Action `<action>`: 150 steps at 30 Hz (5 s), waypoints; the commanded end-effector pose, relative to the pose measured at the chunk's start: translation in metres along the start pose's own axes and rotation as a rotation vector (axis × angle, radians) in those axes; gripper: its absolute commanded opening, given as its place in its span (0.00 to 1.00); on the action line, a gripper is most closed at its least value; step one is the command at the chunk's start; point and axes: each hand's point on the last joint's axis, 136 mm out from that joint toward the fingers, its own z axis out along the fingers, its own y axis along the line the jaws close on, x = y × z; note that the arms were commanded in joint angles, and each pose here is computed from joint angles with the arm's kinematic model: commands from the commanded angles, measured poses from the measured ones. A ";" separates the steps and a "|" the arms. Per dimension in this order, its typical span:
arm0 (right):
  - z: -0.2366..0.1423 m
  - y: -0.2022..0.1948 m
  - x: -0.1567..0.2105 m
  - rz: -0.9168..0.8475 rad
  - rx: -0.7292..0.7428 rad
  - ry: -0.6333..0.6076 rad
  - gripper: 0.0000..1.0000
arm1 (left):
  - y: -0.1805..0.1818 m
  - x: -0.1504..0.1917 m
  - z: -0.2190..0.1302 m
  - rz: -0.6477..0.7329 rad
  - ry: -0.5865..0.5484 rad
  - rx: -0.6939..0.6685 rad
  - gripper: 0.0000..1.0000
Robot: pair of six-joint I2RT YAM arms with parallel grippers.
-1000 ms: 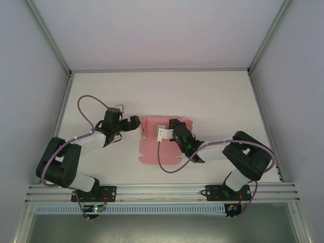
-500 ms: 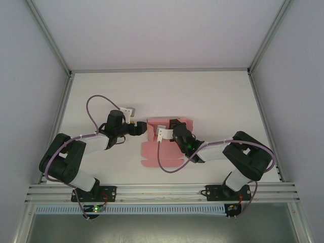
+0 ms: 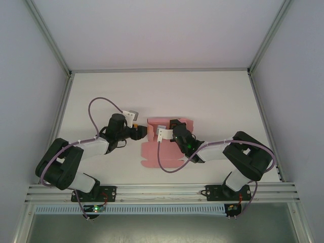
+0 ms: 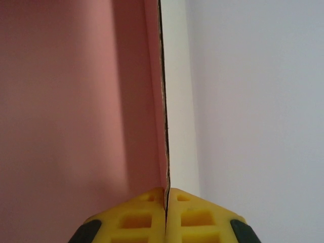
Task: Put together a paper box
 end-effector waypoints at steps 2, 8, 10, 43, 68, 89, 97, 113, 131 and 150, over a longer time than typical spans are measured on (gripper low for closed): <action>-0.003 0.008 0.001 -0.013 -0.034 0.020 0.00 | -0.027 0.000 0.000 0.050 0.002 0.120 0.65; -0.006 0.003 -0.002 -0.003 -0.024 0.005 0.00 | -0.020 0.012 -0.013 0.058 -0.010 0.064 0.72; -0.007 0.002 -0.003 0.001 -0.024 -0.002 0.00 | -0.023 0.012 -0.014 0.053 -0.008 0.073 0.71; -0.035 0.037 -0.022 -0.019 -0.078 -0.023 0.00 | -0.012 0.005 0.004 0.221 -0.160 -0.085 0.58; -0.043 0.031 -0.017 0.002 -0.046 0.011 0.00 | 0.057 0.022 -0.003 0.214 -0.178 -0.705 0.04; -0.044 0.032 -0.005 0.023 -0.054 0.069 0.00 | 0.090 0.038 -0.022 0.129 -0.156 -0.926 0.12; -0.041 0.033 -0.003 0.023 -0.057 0.085 0.00 | 0.077 0.049 -0.003 0.160 -0.126 -0.780 0.18; -0.042 0.031 -0.001 0.048 -0.065 0.084 0.00 | 0.097 0.049 -0.022 0.097 -0.226 -0.943 0.00; -0.049 0.007 -0.023 0.199 -0.075 0.003 0.54 | 0.036 0.042 0.025 0.223 -0.168 -0.569 0.00; -0.122 -0.125 0.025 1.071 0.106 -0.159 0.98 | 0.007 0.007 -0.009 0.122 -0.230 -0.543 0.00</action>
